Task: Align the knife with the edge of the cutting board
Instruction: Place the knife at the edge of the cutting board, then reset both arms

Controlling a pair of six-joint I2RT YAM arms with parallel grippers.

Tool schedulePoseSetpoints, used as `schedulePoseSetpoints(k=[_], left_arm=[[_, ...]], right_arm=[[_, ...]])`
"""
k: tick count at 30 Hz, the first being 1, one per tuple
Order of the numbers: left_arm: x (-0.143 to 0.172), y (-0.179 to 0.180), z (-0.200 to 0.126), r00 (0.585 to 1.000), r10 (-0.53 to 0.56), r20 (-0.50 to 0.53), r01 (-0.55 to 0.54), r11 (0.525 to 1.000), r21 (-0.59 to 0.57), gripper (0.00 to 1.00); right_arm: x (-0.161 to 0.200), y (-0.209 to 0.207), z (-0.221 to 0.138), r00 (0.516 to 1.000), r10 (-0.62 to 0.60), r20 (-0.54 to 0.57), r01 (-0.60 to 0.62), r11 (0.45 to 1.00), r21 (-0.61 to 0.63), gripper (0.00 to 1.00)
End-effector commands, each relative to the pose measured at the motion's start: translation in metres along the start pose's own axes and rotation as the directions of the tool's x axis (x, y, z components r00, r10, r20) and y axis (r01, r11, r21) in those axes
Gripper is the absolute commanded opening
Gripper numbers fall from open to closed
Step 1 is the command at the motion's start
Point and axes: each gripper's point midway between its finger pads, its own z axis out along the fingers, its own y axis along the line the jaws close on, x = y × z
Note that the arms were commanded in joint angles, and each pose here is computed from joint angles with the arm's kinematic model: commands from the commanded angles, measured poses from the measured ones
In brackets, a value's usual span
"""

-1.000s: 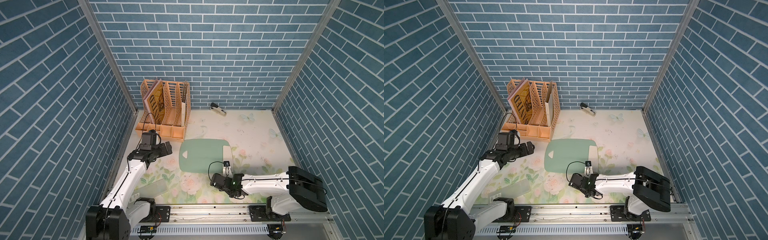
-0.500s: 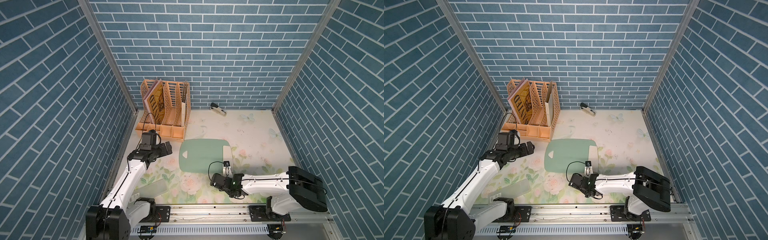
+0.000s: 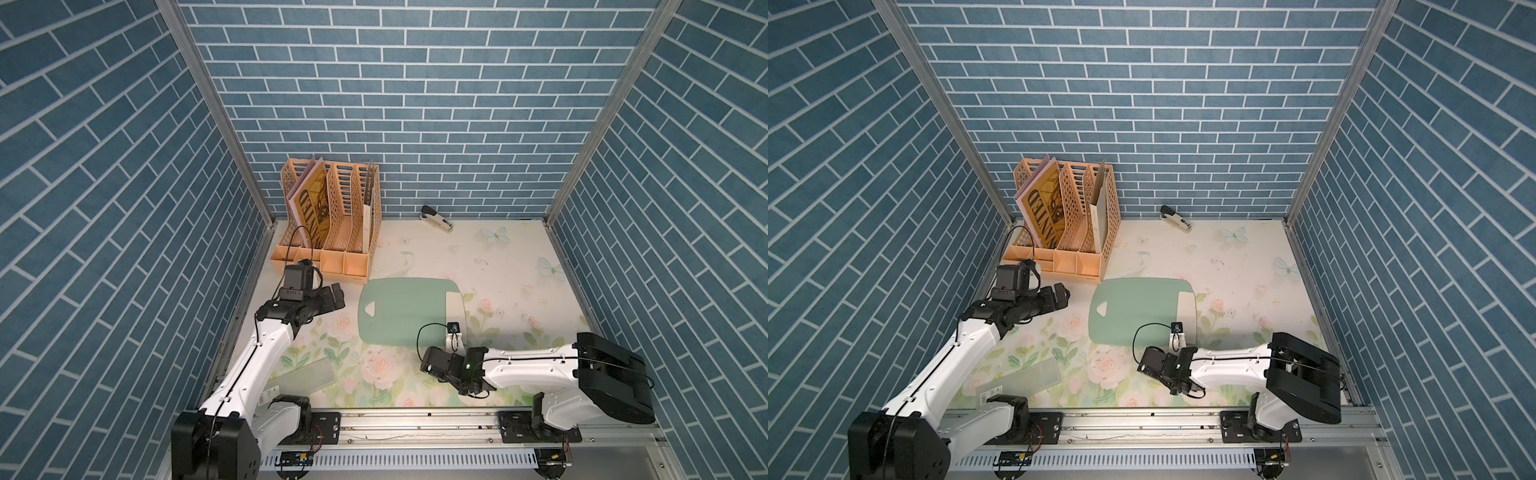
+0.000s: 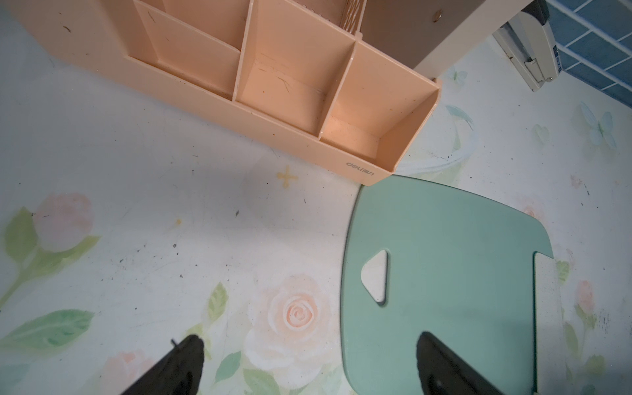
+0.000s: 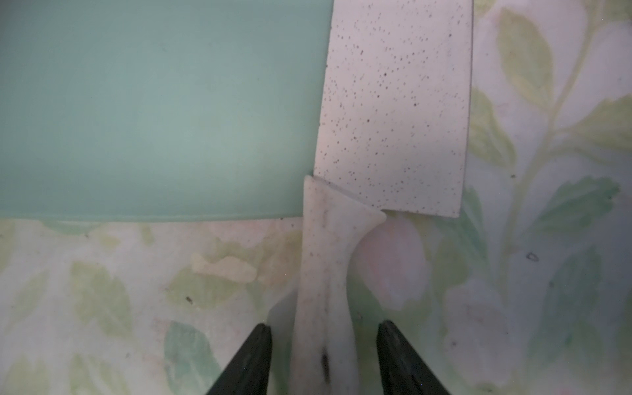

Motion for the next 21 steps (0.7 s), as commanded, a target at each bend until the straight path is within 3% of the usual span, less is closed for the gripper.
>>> schedulePoseSetpoints(k=[1, 13, 21], left_arm=[[0.003, 0.001, 0.0, 1.0, 0.003, -0.003, -0.003, 1.0, -0.009, 1.0], [0.003, 0.001, -0.001, 1.0, 0.004, -0.001, -0.004, 1.0, -0.011, 1.0], [0.003, 0.0, -0.001, 1.0, 0.006, 0.0, -0.006, 1.0, -0.007, 1.0]], right_arm=[[0.007, -0.011, 0.003, 1.0, -0.006, -0.024, 0.007, 0.999, 0.037, 0.57], [0.005, -0.013, 0.001, 1.0, 0.0, -0.009, 0.001, 0.999, 0.039, 0.96], [-0.013, -0.01, -0.015, 0.999, -0.001, 0.052, 0.001, 1.0, 0.012, 1.0]])
